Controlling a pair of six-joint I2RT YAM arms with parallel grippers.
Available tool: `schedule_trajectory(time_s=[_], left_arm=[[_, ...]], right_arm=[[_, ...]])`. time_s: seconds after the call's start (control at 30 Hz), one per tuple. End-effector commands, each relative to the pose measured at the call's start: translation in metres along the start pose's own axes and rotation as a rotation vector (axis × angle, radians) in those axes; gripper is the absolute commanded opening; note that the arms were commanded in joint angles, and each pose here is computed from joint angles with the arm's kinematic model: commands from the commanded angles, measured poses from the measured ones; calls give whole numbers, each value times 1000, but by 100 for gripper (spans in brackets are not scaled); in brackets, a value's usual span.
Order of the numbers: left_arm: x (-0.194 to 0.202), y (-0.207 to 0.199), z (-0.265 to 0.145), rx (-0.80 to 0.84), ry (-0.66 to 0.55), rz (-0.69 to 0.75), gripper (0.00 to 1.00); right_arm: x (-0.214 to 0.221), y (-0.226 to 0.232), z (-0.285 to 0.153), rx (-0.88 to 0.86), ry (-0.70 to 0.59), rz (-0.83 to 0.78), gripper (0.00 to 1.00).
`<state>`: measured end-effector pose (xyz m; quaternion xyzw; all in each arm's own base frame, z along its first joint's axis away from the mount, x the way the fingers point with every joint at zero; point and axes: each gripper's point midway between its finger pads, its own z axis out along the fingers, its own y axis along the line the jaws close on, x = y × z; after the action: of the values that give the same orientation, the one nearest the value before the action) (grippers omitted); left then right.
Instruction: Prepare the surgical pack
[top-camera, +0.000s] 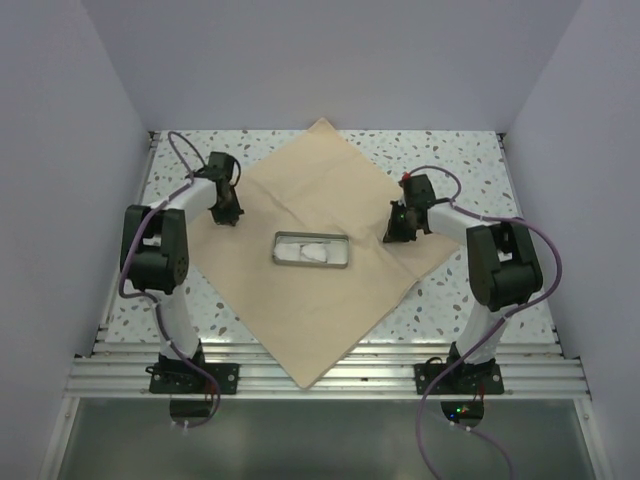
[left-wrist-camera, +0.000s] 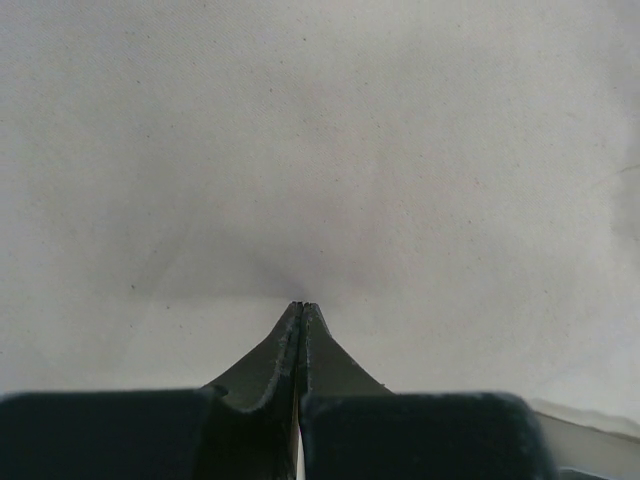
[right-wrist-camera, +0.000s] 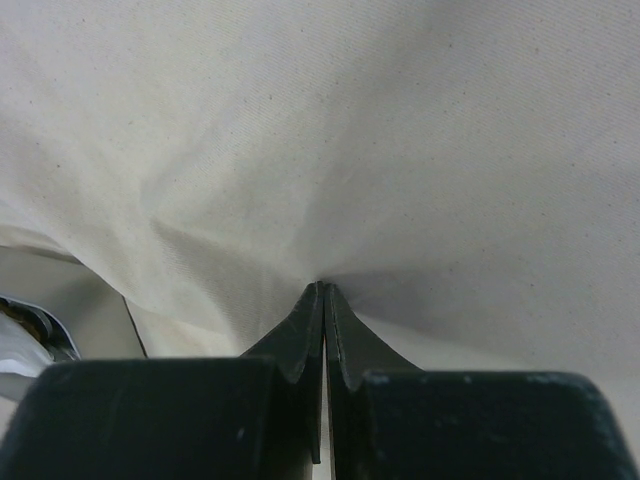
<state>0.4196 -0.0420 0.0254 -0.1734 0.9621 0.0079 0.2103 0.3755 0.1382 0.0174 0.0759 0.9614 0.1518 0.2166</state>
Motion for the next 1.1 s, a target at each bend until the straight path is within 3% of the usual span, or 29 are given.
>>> schedule_trajectory(time_s=[0.0, 0.2, 0.33, 0.5, 0.57, 0.63, 0.67, 0.73, 0.8, 0.9, 1.07], left_arm=[[-32, -15, -34, 92, -129, -44, 0], [-33, -10, -69, 125, -211, -78, 0], [-14, -16, -81, 204, -190, -99, 0], [28, -18, -82, 299, -147, -97, 0], [35, -12, -88, 292, -147, -85, 0], [36, -12, -103, 321, -172, -69, 0], [43, -9, -106, 316, -162, -73, 0], [44, -6, -128, 347, -213, -71, 1], [40, -5, -154, 388, -291, -78, 13], [43, -11, -178, 474, -334, -80, 20], [54, -15, -207, 564, -348, -88, 22]], right_arm=[[15, -1, -13, 22, 56, -34, 1], [-7, 4, -25, 52, -15, -71, 5], [-29, -13, -30, 167, -49, -84, 11], [-39, -40, -27, 310, -32, -114, 11], [-49, -25, -43, 270, -74, -132, 11], [-45, 1, -60, 213, -96, -181, 21], [-50, 18, -87, 172, -155, -204, 33], [-16, 53, -105, 48, -108, -277, 52], [27, 84, -123, -88, -58, -329, 56], [102, 119, -144, -214, 90, -469, 60], [193, 127, -176, -266, 163, -665, 67]])
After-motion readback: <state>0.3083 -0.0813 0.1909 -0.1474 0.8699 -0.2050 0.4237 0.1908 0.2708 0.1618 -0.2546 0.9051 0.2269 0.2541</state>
